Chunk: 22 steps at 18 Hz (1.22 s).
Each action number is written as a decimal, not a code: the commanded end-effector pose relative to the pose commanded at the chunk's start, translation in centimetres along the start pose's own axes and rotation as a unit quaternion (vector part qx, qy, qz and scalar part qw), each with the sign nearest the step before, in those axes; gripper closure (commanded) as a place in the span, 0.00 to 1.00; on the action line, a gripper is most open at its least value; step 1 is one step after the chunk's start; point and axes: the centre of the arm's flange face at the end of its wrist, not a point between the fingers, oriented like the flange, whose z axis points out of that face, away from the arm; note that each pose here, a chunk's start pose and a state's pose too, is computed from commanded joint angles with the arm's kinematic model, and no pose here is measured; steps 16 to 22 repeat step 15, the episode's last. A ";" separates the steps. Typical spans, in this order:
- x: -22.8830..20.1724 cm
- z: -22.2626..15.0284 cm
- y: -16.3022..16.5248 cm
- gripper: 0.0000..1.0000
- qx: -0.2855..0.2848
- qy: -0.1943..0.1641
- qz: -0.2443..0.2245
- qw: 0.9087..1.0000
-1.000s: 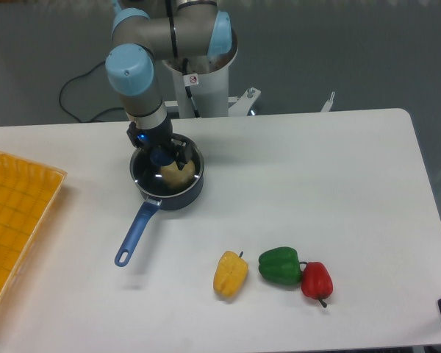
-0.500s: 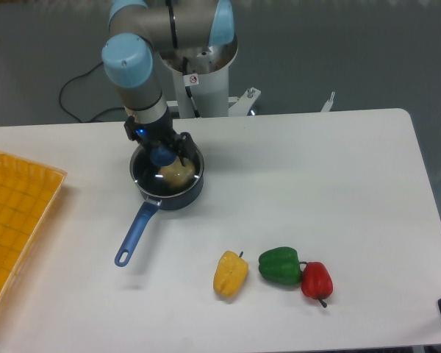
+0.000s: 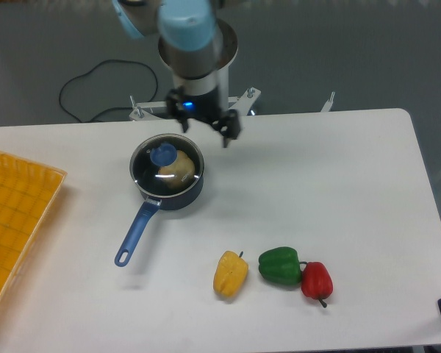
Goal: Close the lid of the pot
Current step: 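Open the gripper and lift it away from the lid knob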
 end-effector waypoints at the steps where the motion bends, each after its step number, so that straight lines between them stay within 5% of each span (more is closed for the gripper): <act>1: -2.7 1.1 1.1 0.00 -0.007 0.007 -0.013 1.000; 3: -7.9 2.6 2.4 0.00 -0.016 0.015 0.007 1.000; 5: -13.3 3.9 4.4 0.00 -0.017 0.023 0.085 0.996; 9: -20.0 6.6 5.8 0.00 -0.011 0.017 0.227 0.974; 15: -22.8 10.5 5.4 0.00 -0.009 -0.003 0.254 0.967; 22: -22.8 10.5 5.4 0.00 -0.009 -0.003 0.254 0.967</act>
